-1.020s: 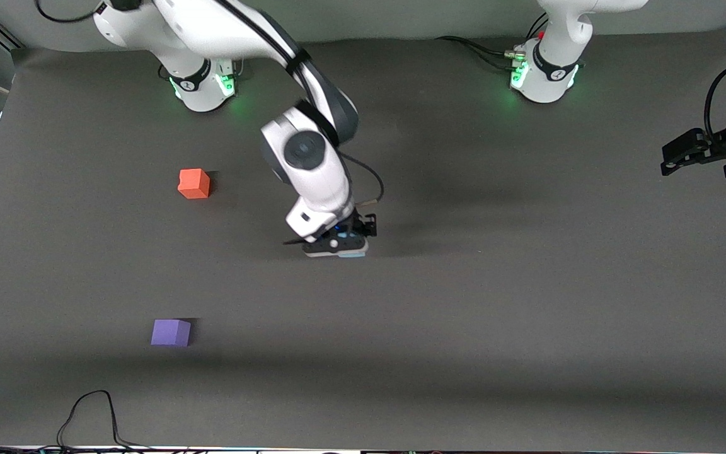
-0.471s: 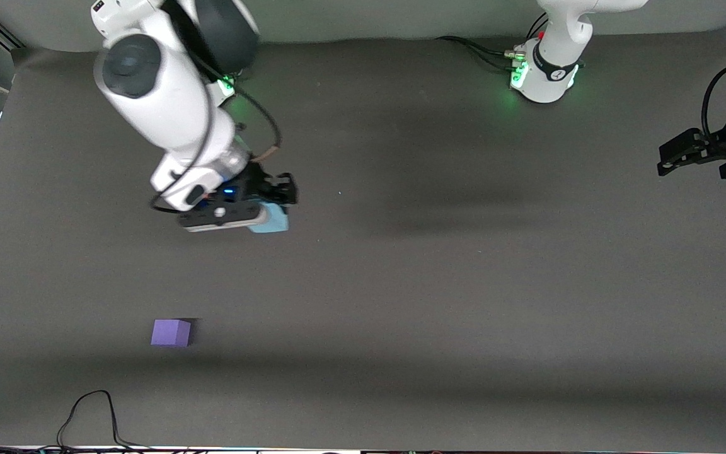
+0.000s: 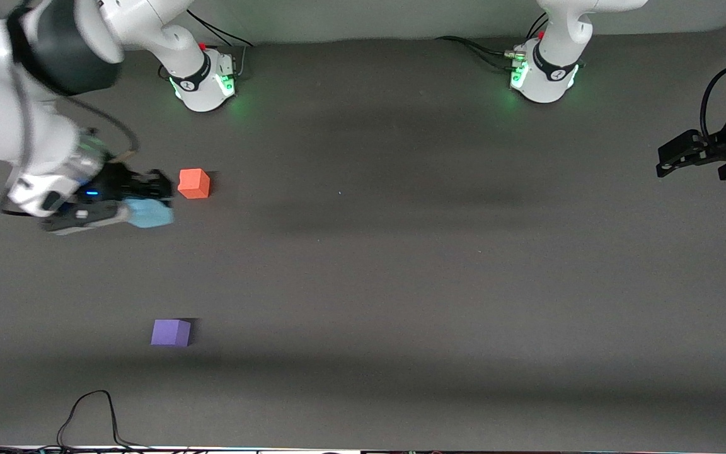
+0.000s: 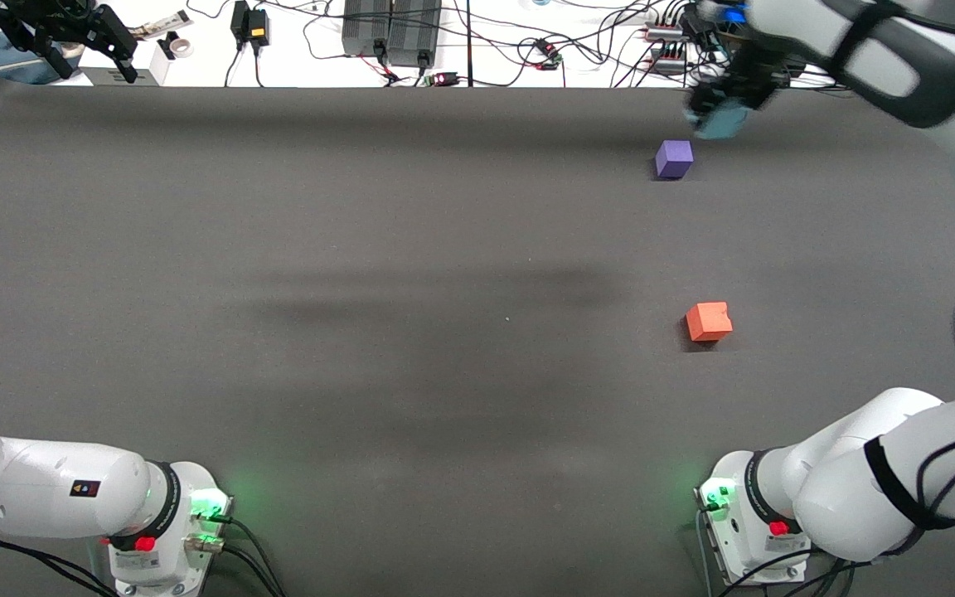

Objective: Place blue block between orange and purple blocks
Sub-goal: 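Carry the blue cube toward the orange cube with the right gripper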

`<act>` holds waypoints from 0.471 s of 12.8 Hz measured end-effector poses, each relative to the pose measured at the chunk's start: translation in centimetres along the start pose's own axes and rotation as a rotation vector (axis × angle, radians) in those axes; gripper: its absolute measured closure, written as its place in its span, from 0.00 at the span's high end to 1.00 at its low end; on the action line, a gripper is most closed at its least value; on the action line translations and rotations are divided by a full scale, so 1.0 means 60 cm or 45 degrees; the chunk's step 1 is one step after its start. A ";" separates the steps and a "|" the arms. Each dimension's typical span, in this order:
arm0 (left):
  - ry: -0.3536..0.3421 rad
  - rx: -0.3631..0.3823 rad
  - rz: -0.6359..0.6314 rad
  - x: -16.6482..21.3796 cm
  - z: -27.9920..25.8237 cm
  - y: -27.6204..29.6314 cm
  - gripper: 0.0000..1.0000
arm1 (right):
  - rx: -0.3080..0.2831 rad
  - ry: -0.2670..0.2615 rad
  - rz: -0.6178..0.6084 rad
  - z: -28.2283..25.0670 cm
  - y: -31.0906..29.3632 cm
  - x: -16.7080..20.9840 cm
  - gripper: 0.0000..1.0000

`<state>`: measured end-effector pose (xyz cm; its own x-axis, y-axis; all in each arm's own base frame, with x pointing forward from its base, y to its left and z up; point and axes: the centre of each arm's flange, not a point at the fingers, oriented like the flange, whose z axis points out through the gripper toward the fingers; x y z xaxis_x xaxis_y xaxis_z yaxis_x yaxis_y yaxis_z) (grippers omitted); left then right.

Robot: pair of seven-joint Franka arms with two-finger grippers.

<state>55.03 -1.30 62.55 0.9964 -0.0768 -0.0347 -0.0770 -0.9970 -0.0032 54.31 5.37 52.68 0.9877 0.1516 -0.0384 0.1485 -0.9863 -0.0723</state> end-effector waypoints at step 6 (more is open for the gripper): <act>-0.001 0.001 0.001 0.002 0.006 0.001 1.00 | -0.036 0.061 0.029 0.203 0.081 -0.033 0.54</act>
<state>55.12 -1.37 62.17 0.9963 -0.0780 -0.0353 -0.0782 -0.9969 -0.0036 52.49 1.07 40.29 0.9920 0.1263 0.0084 0.1265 -0.9910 -0.0440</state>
